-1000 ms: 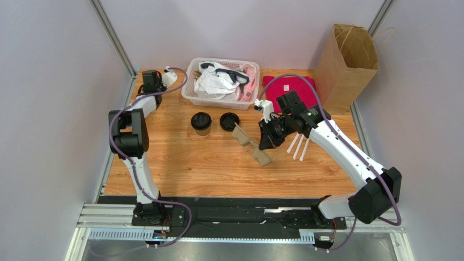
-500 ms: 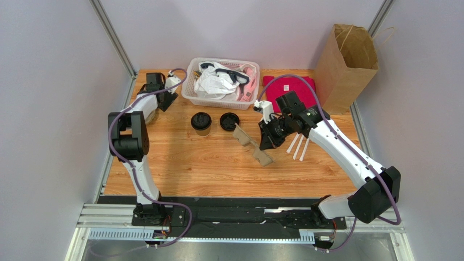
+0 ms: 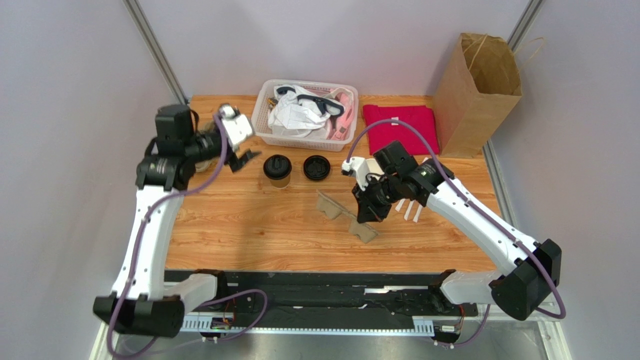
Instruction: Pack the takeout coffee
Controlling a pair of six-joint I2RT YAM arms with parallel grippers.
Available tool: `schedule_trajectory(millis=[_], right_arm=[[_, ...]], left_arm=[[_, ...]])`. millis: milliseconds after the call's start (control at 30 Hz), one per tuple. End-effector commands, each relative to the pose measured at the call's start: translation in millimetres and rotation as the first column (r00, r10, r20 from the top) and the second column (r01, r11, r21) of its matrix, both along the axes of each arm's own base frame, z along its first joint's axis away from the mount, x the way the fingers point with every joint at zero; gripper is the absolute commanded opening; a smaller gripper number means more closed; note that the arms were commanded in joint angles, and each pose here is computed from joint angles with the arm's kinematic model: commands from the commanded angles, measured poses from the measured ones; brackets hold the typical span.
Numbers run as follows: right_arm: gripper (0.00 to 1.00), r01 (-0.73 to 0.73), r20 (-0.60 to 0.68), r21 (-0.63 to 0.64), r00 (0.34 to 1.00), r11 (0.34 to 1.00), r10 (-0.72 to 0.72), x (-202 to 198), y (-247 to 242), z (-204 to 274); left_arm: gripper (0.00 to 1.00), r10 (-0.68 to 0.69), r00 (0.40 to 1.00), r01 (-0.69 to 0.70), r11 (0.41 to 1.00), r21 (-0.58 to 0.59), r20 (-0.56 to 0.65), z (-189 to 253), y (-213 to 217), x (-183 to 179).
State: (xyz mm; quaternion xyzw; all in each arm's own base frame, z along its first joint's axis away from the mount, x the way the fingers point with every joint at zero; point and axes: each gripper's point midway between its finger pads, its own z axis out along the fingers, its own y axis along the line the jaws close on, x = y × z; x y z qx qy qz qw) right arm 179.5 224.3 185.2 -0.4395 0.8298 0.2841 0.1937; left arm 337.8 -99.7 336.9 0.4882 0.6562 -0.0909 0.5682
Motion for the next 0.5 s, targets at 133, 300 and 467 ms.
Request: schedule_trajectory(millis=[133,300,467], right_arm=[[0.0,-0.203,0.112,0.049,0.974,0.978,0.197,-33,16,17],[0.0,-0.304,0.141,0.063,0.946,0.95,0.293,-50,23,27],[0.0,-0.396,0.15,0.063,0.911,0.916,0.384,-67,25,27]], left_arm=[[0.84,-0.61,0.786,0.614,0.79,0.006,-0.106,-76,-98,-175],[0.87,-0.667,0.74,0.671,0.741,0.031,-0.084,-88,-117,-193],[0.86,-0.707,0.7,0.712,0.702,0.015,-0.099,-95,-130,-201]])
